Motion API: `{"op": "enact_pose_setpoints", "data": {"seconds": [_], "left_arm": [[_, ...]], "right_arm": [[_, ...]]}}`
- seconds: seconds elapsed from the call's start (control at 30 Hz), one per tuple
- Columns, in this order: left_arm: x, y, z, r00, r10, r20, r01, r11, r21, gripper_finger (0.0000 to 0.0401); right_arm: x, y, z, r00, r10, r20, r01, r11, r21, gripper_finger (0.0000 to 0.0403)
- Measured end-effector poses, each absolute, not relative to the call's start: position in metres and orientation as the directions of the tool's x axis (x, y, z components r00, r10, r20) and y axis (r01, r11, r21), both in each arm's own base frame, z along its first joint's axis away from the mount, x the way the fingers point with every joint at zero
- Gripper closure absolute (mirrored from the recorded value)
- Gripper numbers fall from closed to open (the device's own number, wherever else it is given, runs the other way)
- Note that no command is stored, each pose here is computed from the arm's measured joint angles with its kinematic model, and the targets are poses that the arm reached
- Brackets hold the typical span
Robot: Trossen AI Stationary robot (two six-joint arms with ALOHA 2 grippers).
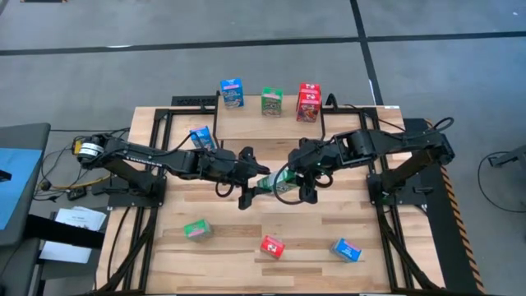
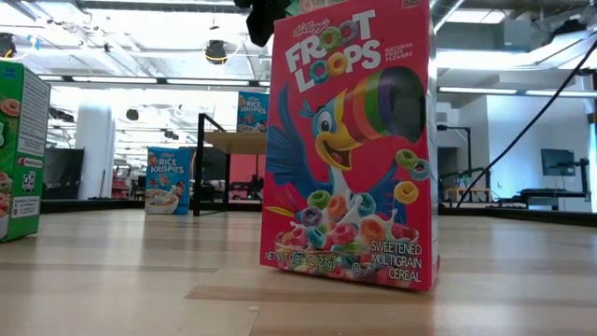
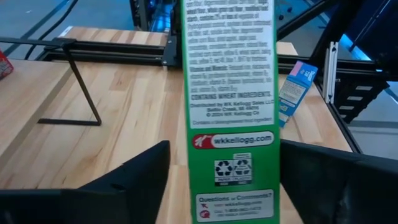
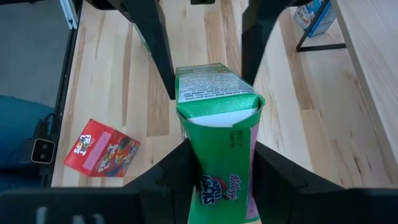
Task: Stack cereal on shelf
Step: Put the right green cereal box on the shelf aligned with the other green cereal box
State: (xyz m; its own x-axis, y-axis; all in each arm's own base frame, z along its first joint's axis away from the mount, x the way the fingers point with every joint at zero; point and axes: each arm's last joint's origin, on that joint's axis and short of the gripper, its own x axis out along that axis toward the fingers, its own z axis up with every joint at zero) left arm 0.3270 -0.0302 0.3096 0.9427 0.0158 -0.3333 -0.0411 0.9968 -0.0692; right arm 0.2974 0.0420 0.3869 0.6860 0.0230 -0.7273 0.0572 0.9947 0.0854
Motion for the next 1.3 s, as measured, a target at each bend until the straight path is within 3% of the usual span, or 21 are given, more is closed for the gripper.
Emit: {"op": "enact_pose_setpoints", "data": {"seconds": [0.27, 0.63, 1.0, 1.3], "left_arm": [[0.3270, -0.0304, 0.3097, 0.943, 0.014, -0.333, -0.038, 0.997, -0.066, 0.0189], [0.3269, -0.0303, 0.3097, 0.943, 0.015, -0.333, -0.039, 0.997, -0.066, 0.0198], [0.3269, -0.0302, 0.3095, 0.942, 0.017, -0.335, -0.041, 0.997, -0.066, 0.0199], [0.3269, -0.0302, 0.3096, 0.942, 0.017, -0.334, -0.037, 0.998, -0.055, 0.0199]], "right_arm": [[0.2973, 0.0419, 0.3868, 0.685, 0.020, -0.728, 0.060, 0.995, 0.083, 0.0243], [0.2973, 0.0416, 0.3868, 0.685, 0.009, -0.728, 0.067, 0.995, 0.076, 0.0240], [0.2972, 0.0409, 0.3867, 0.687, -0.028, -0.726, 0.092, 0.995, 0.048, 0.0162], [0.2971, 0.0414, 0.3867, 0.687, -0.027, -0.726, 0.092, 0.995, 0.050, 0.0148]]}}
